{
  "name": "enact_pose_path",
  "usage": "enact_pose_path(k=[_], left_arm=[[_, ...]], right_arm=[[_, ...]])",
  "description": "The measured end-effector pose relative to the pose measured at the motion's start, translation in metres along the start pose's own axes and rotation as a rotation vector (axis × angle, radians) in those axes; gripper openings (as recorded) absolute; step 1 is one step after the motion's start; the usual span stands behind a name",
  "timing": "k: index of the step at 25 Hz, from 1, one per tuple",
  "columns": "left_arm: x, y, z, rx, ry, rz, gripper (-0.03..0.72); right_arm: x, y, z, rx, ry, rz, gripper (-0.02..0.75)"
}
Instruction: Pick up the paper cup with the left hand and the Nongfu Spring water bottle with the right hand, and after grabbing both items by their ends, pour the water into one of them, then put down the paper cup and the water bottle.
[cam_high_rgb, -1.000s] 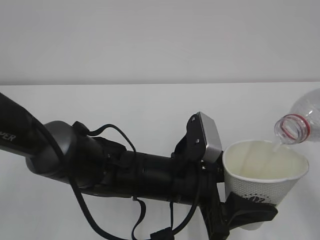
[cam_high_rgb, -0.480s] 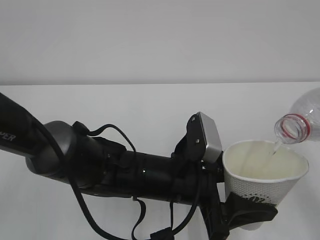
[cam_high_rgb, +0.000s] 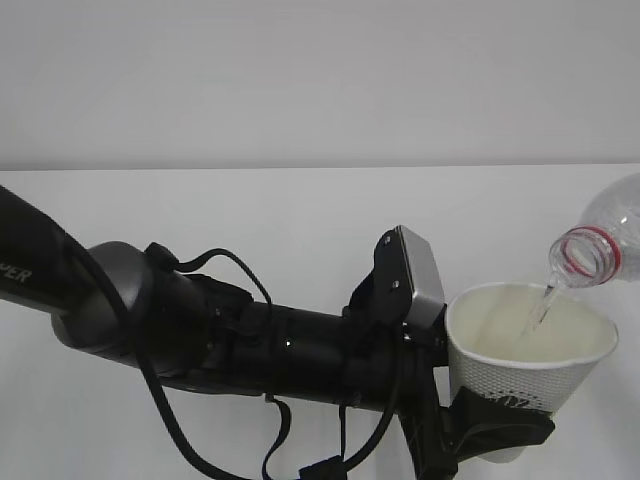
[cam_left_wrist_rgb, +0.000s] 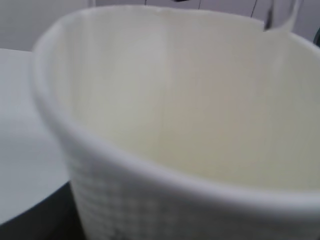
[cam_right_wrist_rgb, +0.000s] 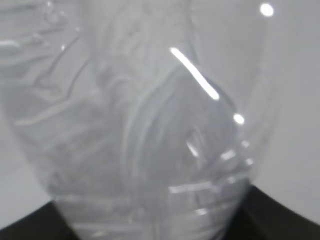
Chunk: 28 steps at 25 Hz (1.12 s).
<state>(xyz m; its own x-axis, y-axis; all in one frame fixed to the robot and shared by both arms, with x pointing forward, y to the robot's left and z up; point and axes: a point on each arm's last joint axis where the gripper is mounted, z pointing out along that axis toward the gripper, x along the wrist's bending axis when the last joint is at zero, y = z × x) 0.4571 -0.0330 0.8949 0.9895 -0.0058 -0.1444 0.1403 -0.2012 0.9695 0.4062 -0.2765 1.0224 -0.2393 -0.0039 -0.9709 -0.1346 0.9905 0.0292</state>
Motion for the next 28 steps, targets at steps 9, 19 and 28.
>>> enact_pose_path(k=[9,19,28], left_arm=[[-0.0002,-0.0002,0.0000,0.002,-0.003,0.002,0.512],[-0.0002,-0.0002,0.0000,0.002,-0.003,0.002,0.512],[-0.0002,-0.0003,0.0000,0.003,-0.002,0.002,0.512]], right_arm=[[0.0000,0.0000,0.0000,0.000,0.000,-0.002,0.416],[-0.0010,-0.0001,0.0000,0.001,-0.010,-0.011,0.416],[-0.0012,-0.0001,0.0000,0.001,-0.013,-0.010,0.416]])
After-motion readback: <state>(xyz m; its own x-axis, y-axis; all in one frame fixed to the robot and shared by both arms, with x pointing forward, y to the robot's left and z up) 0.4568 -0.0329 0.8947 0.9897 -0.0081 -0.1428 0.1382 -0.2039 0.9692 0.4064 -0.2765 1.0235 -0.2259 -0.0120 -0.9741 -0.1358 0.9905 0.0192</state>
